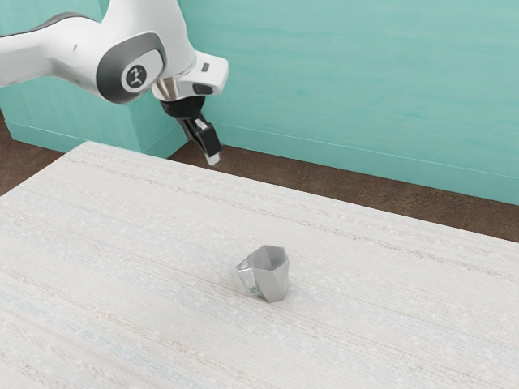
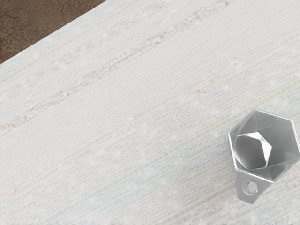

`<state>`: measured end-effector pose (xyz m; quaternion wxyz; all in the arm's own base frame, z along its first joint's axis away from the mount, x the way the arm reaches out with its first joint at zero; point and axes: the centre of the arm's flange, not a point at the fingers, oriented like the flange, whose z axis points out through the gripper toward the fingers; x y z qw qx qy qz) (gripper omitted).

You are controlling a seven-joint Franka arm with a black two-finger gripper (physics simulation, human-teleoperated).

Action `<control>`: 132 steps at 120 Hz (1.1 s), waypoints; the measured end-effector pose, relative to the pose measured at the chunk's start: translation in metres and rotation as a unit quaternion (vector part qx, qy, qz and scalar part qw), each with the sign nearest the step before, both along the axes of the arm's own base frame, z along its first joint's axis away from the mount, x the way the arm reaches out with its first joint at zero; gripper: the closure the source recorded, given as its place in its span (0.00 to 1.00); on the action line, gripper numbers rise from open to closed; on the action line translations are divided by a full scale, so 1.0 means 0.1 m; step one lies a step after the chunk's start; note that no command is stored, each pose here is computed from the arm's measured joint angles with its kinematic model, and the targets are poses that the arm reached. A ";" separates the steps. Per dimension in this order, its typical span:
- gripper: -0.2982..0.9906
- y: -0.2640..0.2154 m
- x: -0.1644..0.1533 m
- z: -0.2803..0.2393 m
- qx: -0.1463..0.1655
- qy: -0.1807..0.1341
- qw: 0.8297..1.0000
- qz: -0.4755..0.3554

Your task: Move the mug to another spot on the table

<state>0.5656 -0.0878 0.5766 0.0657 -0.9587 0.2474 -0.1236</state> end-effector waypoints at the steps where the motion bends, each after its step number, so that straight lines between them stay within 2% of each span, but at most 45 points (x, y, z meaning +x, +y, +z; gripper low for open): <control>1: 0.23 0.00 0.00 0.00 0.000 0.001 1.000 0.000; 27: 0.23 0.06 -0.01 -0.32 0.004 0.030 1.000 0.007; 59: 0.23 -0.21 -0.11 -1.48 -0.019 0.146 0.989 -0.009; 68: 0.23 -0.27 -0.12 -1.74 -0.024 0.165 0.986 -0.018; 96: 0.23 -0.27 0.03 -2.37 -0.068 0.188 0.979 -0.045; 112: 0.23 -0.26 0.13 -2.65 -0.091 0.176 0.978 -0.068; 132: 0.24 -0.10 0.27 -2.92 -0.106 0.159 0.978 -0.088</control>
